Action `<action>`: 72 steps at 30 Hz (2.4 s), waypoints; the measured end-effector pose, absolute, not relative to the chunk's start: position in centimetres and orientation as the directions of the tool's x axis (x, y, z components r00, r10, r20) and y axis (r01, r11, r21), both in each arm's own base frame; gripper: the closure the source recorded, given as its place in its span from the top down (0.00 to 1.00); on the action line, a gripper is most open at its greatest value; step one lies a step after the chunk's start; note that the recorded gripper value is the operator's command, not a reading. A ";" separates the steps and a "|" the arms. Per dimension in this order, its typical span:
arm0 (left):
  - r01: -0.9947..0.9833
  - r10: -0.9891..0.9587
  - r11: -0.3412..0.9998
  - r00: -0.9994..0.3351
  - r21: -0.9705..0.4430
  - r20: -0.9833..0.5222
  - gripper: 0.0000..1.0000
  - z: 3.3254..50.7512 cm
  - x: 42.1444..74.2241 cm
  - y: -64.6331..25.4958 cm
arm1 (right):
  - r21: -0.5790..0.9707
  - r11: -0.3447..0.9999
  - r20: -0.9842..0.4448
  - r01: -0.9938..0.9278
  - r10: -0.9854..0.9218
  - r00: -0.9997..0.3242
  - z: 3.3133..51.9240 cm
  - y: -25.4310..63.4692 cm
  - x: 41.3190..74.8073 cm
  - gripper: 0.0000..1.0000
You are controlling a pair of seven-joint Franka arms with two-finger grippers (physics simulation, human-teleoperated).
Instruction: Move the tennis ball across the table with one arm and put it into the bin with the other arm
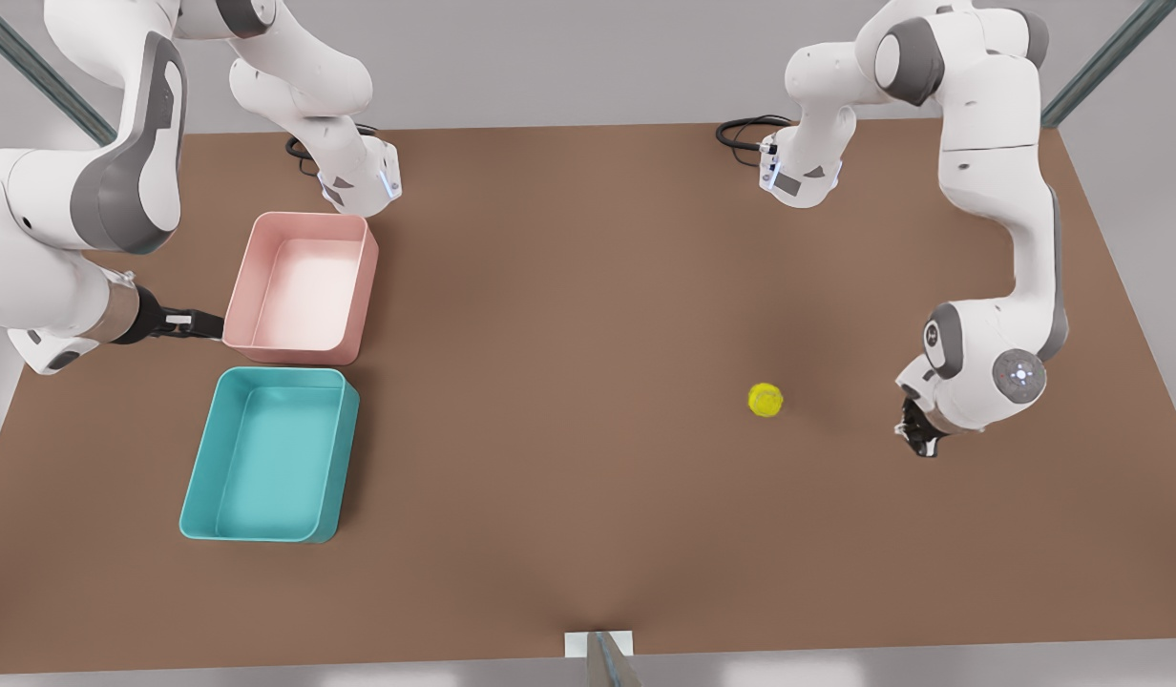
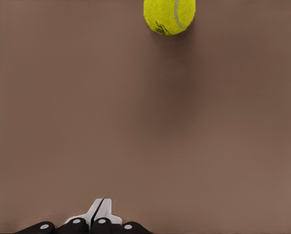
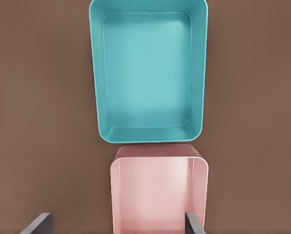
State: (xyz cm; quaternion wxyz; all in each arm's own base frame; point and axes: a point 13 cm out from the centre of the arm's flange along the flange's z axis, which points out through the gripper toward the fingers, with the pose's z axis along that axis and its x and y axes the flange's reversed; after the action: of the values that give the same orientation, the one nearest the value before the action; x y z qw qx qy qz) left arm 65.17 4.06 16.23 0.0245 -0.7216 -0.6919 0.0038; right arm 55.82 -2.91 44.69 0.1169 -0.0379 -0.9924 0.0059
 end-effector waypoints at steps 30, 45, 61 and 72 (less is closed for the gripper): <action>0.182 0.203 0.976 -0.960 -0.121 0.193 1.00 43.3 59.2 -5.2 | 0.069 0.997 0.098 -0.019 -0.025 -0.995 15.1 28.2 61.0 1.00; 0.013 0.032 0.996 -0.973 -0.085 0.230 1.00 43.1 58.7 -5.2 | 0.088 0.992 0.052 0.091 0.086 -0.995 10.2 30.4 53.2 1.00; -0.064 -0.043 0.996 -0.962 -0.067 0.271 1.00 42.0 58.5 -5.3 | 0.087 0.987 0.014 0.135 0.135 -0.991 5.0 30.5 51.4 1.00; -0.087 -0.067 0.994 -0.959 -0.061 0.276 1.00 42.0 58.4 -5.1 | 0.085 0.986 0.011 0.145 0.145 -0.989 2.6 30.3 51.3 0.63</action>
State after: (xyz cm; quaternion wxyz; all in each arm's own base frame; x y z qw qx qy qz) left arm 58.37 -5.15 41.99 0.1379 0.0387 -0.9890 0.0362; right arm 51.30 30.25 2.65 0.0022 -0.0728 -0.9964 -0.0428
